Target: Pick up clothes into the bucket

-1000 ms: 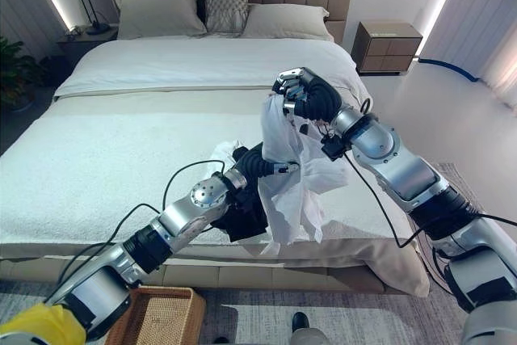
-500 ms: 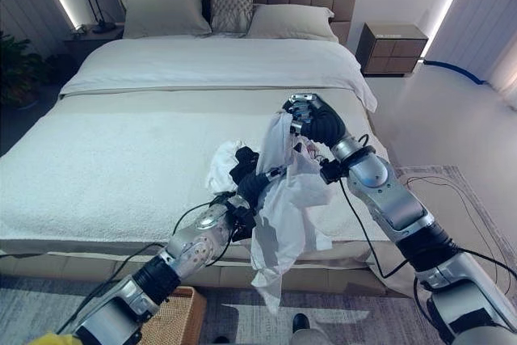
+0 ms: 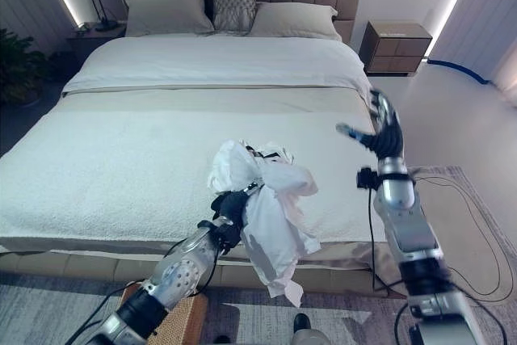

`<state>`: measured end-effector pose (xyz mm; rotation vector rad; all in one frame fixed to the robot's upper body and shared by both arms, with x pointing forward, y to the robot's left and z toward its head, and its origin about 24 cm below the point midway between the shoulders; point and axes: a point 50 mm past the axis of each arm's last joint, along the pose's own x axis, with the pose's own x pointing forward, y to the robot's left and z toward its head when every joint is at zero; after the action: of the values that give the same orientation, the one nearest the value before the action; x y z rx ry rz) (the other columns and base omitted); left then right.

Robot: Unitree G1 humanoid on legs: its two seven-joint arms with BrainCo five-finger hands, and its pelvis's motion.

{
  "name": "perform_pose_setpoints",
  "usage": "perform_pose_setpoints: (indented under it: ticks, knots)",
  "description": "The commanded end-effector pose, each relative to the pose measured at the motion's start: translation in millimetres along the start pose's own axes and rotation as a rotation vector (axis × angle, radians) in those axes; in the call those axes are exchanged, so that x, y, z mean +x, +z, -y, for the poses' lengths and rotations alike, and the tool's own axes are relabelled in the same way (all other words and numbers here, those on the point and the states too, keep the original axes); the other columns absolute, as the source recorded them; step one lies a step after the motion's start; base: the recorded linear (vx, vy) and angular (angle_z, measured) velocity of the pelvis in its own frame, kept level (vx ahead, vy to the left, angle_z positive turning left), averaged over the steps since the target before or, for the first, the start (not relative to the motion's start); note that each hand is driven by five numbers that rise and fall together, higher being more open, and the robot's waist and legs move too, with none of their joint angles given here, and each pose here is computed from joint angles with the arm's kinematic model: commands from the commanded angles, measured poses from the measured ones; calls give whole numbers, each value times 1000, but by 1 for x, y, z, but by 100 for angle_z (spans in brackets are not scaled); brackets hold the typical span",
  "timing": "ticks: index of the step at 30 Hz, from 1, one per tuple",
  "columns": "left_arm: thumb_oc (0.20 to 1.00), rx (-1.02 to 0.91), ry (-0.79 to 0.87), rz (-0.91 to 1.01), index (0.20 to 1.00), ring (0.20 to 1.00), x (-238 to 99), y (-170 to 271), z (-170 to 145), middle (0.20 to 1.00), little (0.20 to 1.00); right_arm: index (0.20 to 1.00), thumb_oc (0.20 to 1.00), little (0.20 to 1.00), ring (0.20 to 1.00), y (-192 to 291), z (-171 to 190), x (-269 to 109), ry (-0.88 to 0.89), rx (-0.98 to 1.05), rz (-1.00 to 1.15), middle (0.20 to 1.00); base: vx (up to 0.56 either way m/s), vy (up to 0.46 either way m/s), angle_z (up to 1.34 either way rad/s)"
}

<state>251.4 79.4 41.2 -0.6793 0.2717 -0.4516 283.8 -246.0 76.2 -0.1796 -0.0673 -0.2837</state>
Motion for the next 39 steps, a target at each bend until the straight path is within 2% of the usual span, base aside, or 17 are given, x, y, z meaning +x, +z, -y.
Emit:
perform_pose_setpoints:
  ticks: [1, 6, 11, 12, 17, 18, 20, 22, 24, 26, 27, 28, 29, 32, 36, 39]
  knots:
    - [200, 97, -113, 201, 200, 200, -3, 43, 17, 200, 200, 1000, 1000, 1000, 1000, 5, 9, 6, -83, 57, 46, 1000, -22, 7, 13]
    - [200, 222, 14, 365, 200, 200, -30, 76, -8, 200, 200, 1000, 1000, 1000, 1000, -65, 14, -24, -150, 85, -233, 1000, -43, 9, 12]
    - [200, 321, 140, 521, 200, 200, -59, 103, -23, 200, 200, 1000, 1000, 1000, 1000, -111, 9, -55, -129, 56, -438, 1000, -91, 24, 13]
    - [200, 377, 203, 588, 200, 200, -73, 116, -29, 200, 200, 1000, 1000, 1000, 1000, -131, 10, -73, -113, 20, -539, 1000, -48, 18, 18]
    - [200, 432, 301, 692, 200, 200, -94, 130, -37, 200, 200, 1000, 1000, 1000, 1000, -164, 11, -102, -87, -59, -722, 1000, -84, 18, 28]
    - [200, 496, 372, 737, 200, 200, -105, 138, -42, 200, 200, 1000, 1000, 1000, 1000, -175, 12, -113, -30, -170, -794, 1000, -85, 9, 32]
    - [200, 509, 394, 758, 200, 200, -110, 140, -43, 200, 200, 1000, 1000, 1000, 1000, -176, 15, -113, -33, -192, -797, 1000, -59, 2, 42]
    - [200, 527, 512, 775, 200, 200, -121, 139, -57, 200, 200, 1000, 1000, 1000, 1000, -184, 19, -122, -26, -233, -854, 1000, -77, -12, 35]
    - [200, 527, 552, 765, 200, 200, -123, 137, -63, 200, 200, 1000, 1000, 1000, 1000, -185, 20, -121, -21, -245, -858, 1000, -46, -3, 39]
    - [200, 559, 713, 723, 200, 200, -129, 131, -87, 200, 200, 1000, 1000, 1000, 1000, -184, 22, -117, -11, -290, -850, 1000, -49, 4, 22]
    - [200, 559, 713, 724, 200, 200, -129, 132, -87, 200, 200, 1000, 1000, 1000, 1000, -183, 22, -117, -11, -289, -849, 1000, -52, 3, 15]
    - [200, 543, 803, 698, 200, 200, -127, 126, -101, 200, 200, 1000, 1000, 1000, 1000, -181, 24, -112, -25, -308, -836, 1000, -25, 1, 16]
    - [200, 543, 803, 698, 200, 200, -127, 126, -101, 200, 200, 1000, 1000, 1000, 1000, -181, 24, -111, -25, -308, -835, 1000, -38, -2, 22]
    - [200, 587, 942, 662, 200, 200, -124, 127, -121, 200, 200, 1000, 1000, 1000, 1000, -173, 24, -96, -52, -316, -780, 1000, -61, 2, 11]
    - [200, 776, 1129, 609, 200, 200, -120, 141, -140, 200, 200, 1000, 1000, 1000, 1000, -153, 28, -69, -101, -313, -650, 1000, -63, 33, 5]
    - [200, 788, 1182, 589, 200, 200, -114, 143, -147, 200, 200, 1000, 1000, 1000, 1000, -145, 27, -59, -116, -303, -601, 1000, -54, 27, -3]
